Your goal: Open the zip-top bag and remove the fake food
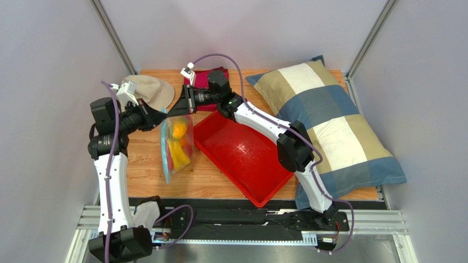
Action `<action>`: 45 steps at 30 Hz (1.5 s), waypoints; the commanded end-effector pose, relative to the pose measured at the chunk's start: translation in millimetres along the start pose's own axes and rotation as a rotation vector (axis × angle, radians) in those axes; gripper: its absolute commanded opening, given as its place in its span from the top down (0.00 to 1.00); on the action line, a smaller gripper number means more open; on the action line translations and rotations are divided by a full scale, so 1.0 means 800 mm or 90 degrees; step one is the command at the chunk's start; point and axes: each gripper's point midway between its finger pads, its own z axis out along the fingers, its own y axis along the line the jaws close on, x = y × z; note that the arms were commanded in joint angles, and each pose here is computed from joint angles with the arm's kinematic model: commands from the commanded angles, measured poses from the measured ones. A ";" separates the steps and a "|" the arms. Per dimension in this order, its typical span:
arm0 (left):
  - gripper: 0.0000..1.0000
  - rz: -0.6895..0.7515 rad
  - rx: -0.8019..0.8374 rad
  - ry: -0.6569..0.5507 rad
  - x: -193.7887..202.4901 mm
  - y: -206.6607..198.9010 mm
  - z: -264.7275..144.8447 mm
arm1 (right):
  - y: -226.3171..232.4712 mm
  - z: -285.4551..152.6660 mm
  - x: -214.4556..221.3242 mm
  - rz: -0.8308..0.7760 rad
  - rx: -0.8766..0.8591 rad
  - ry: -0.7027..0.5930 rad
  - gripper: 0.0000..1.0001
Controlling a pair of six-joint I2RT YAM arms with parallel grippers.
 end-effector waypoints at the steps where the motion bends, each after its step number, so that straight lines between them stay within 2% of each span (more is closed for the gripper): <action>1: 1.00 -0.010 -0.027 0.084 0.039 0.007 -0.010 | 0.059 -0.036 -0.080 -0.069 -0.066 -0.112 1.00; 6: 1.00 0.035 -0.043 0.070 0.028 0.013 -0.012 | 0.062 -0.038 -0.076 -0.051 -0.080 -0.112 1.00; 7: 1.00 0.030 -0.010 0.077 0.031 0.003 -0.011 | 0.057 -0.036 -0.078 -0.048 -0.077 -0.116 1.00; 13: 1.00 -0.002 0.031 0.087 0.043 -0.010 -0.010 | 0.047 -0.031 -0.086 -0.034 -0.071 -0.134 1.00; 20: 1.00 -0.051 0.053 0.082 0.069 -0.027 -0.023 | 0.021 -0.027 -0.102 -0.006 -0.030 -0.182 1.00; 25: 1.00 -0.144 0.019 0.096 0.099 -0.015 -0.022 | 0.005 -0.027 -0.125 0.015 0.006 -0.245 1.00; 30: 1.00 -0.167 0.055 0.095 0.111 -0.027 -0.024 | -0.024 -0.024 -0.141 0.027 0.051 -0.289 1.00; 37: 1.00 -0.140 0.069 0.104 0.129 -0.038 -0.034 | -0.066 -0.009 -0.154 0.035 0.078 -0.323 1.00; 42: 1.00 -0.046 0.098 0.105 0.134 -0.061 -0.054 | -0.088 0.003 -0.153 0.050 0.104 -0.337 1.00; 45: 1.00 -0.031 0.111 0.108 0.141 -0.067 -0.059 | -0.093 0.007 -0.150 0.053 0.116 -0.343 1.00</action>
